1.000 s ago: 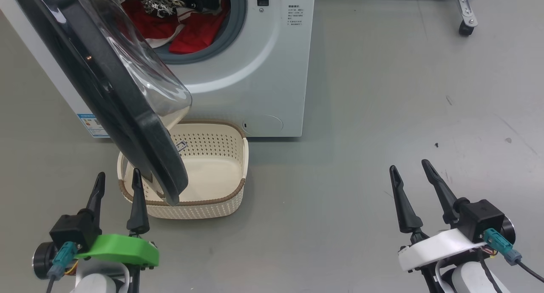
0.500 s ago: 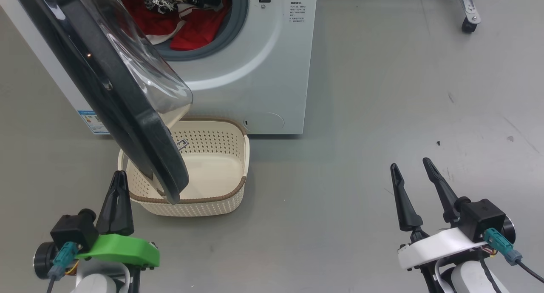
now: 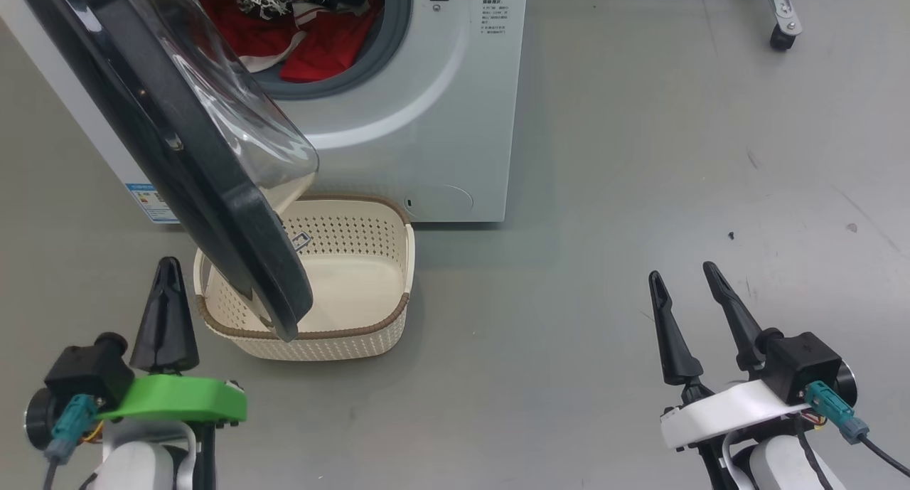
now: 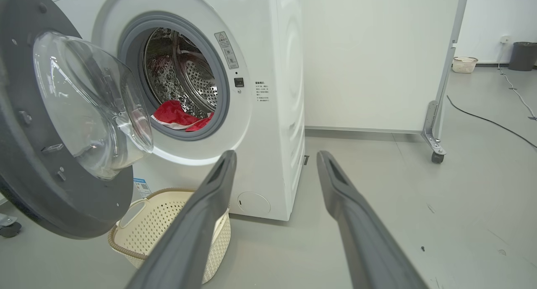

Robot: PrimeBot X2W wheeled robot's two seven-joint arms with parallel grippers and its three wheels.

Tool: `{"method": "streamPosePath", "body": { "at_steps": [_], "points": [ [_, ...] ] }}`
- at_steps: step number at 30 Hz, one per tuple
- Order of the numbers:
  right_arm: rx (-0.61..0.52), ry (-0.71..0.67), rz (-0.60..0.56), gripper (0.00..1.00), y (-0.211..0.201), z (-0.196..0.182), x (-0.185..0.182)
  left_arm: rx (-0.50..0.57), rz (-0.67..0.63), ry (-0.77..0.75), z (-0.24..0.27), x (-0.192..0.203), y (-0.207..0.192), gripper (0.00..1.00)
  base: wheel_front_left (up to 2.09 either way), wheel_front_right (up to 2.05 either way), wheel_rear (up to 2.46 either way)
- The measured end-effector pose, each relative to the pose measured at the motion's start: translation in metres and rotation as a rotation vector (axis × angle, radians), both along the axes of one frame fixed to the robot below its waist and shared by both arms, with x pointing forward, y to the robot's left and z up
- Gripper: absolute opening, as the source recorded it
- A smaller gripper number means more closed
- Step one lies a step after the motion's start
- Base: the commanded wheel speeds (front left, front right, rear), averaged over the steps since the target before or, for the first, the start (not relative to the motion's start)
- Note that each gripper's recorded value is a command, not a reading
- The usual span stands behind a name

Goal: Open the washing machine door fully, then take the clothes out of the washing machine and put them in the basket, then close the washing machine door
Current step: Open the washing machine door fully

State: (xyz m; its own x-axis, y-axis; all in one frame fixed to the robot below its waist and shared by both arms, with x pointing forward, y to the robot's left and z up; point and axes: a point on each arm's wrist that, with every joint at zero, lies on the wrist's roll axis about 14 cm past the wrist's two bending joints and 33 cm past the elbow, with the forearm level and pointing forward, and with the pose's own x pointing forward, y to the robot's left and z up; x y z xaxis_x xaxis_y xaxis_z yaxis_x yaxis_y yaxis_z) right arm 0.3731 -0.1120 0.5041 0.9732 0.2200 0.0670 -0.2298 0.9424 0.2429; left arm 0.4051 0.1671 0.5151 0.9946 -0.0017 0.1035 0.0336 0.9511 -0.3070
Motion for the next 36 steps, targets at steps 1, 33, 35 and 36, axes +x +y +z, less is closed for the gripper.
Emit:
{"method": "streamPosePath", "body": {
  "at_steps": [1,33,35,36],
  "points": [
    [0.001,0.000,-0.002,1.00,0.000,0.000,0.000,-0.001,0.004,-0.018,0.006,0.002,0.001,0.00,0.00,0.00,0.00],
    [0.026,-0.009,-0.015,1.00,-0.003,0.002,-0.004,0.050,-0.289,-0.421,0.163,0.024,-0.082,0.00,0.00,0.00,0.00],
    [0.029,-0.008,-0.019,1.00,-0.004,0.002,-0.005,0.057,-0.316,-0.365,0.148,0.025,-0.090,0.00,0.00,0.00,0.00],
    [0.030,-0.007,-0.020,1.00,-0.004,0.002,-0.005,0.060,-0.329,-0.332,0.139,0.025,-0.093,0.00,0.00,0.00,0.00]
  ]
}}
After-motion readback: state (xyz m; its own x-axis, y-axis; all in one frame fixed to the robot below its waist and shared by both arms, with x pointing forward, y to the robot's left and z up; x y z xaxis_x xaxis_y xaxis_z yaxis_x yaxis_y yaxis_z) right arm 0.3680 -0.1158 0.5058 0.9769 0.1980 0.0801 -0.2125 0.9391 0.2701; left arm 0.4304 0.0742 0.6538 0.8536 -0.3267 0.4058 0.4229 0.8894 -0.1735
